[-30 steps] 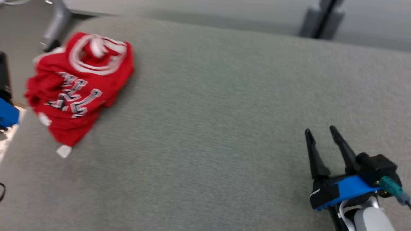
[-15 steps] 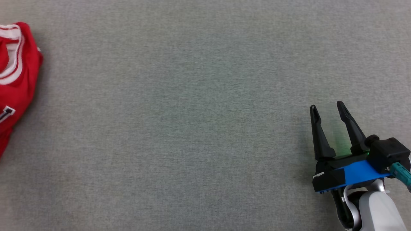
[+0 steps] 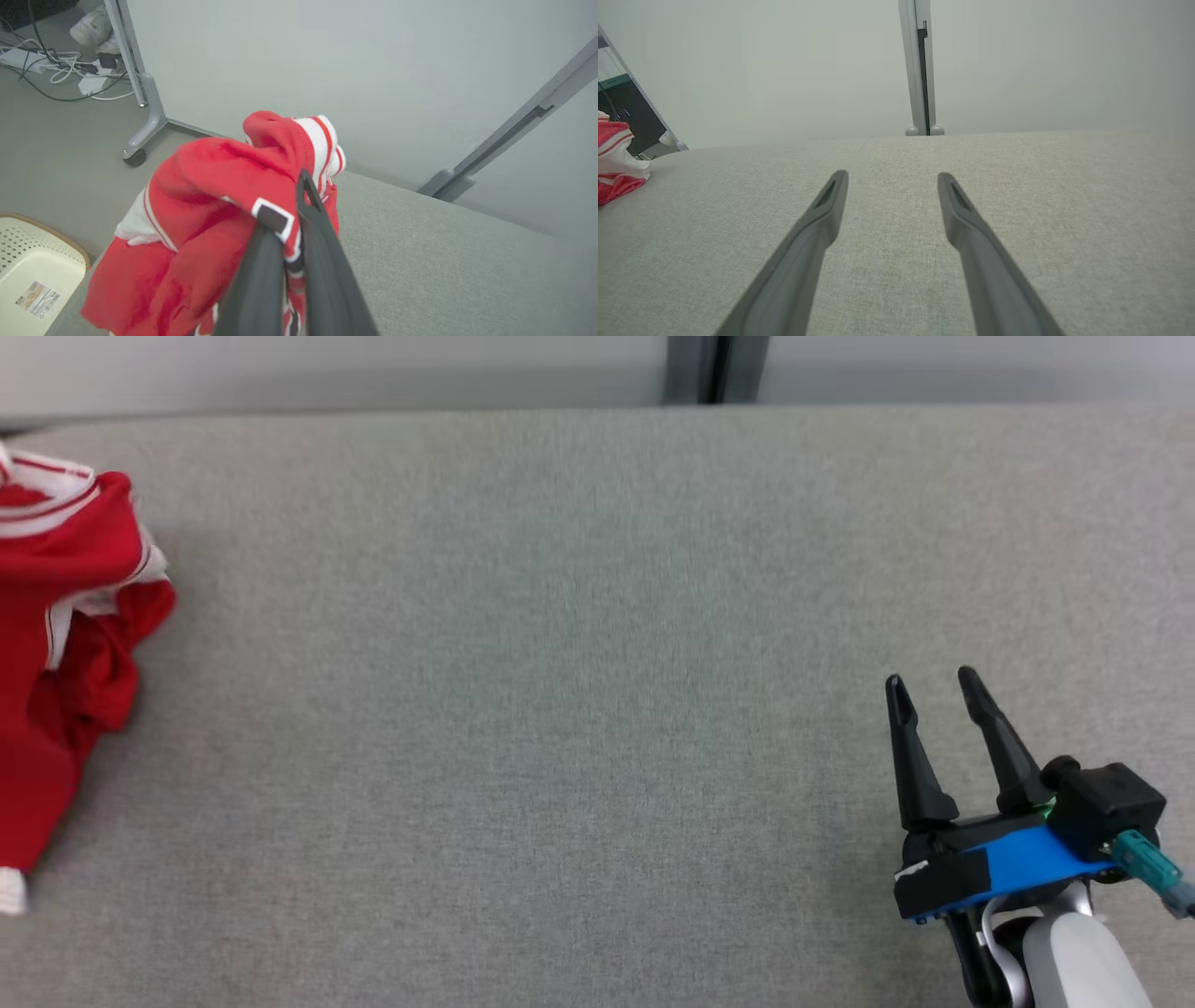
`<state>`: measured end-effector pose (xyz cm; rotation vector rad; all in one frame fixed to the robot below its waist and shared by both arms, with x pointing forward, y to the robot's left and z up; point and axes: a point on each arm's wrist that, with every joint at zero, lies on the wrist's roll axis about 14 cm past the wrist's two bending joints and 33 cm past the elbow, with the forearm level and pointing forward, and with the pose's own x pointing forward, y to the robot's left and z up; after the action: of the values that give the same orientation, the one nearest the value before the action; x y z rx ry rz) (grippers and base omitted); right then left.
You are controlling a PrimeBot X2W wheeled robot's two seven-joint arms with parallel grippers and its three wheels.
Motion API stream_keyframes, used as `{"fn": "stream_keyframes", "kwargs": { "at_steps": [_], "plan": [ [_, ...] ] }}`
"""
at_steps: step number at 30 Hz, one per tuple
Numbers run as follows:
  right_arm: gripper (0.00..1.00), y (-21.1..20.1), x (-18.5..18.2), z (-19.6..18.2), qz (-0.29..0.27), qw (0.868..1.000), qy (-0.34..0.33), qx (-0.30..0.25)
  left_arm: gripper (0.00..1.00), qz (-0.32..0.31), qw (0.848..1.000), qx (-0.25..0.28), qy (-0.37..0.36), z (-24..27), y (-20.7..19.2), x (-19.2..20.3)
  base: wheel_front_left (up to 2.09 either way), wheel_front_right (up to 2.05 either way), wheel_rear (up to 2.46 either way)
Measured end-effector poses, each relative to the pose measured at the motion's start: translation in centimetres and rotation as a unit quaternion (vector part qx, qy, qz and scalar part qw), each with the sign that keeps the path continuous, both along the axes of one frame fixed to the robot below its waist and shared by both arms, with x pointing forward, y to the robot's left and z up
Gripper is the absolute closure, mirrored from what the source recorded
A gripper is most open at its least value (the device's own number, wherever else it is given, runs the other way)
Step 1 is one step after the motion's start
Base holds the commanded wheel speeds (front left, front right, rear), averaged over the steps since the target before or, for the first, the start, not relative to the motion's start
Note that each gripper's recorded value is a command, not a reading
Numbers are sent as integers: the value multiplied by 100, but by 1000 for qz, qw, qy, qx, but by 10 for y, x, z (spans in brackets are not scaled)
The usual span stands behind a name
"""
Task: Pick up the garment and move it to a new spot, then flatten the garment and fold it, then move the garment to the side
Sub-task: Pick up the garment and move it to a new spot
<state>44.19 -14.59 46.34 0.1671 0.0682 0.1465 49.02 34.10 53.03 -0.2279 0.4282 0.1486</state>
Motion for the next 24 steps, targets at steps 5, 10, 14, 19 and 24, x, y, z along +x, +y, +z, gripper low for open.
{"fn": "stream_keyframes", "kwargs": {
  "at_steps": [5,10,14,19,24],
  "plan": [
    [0,-3,-18,26,-6,1000,-28,12,100,-95,990,24,-103,100,-48,0,0,0,0],
    [0,-15,-42,39,-23,999,-41,22,100,-209,960,39,-181,176,-124,-11,0,0,0],
    [0,-31,-55,46,-46,998,-48,20,100,-332,920,3,-208,195,-216,-24,0,0,0],
    [0,-56,-67,46,-83,995,-49,19,100,-454,875,-31,-166,165,-308,-41,0,0,0],
    [0,-70,-74,38,-107,993,-34,21,100,-531,842,-73,-69,87,-370,-54,0,0,0]
  ]
}}
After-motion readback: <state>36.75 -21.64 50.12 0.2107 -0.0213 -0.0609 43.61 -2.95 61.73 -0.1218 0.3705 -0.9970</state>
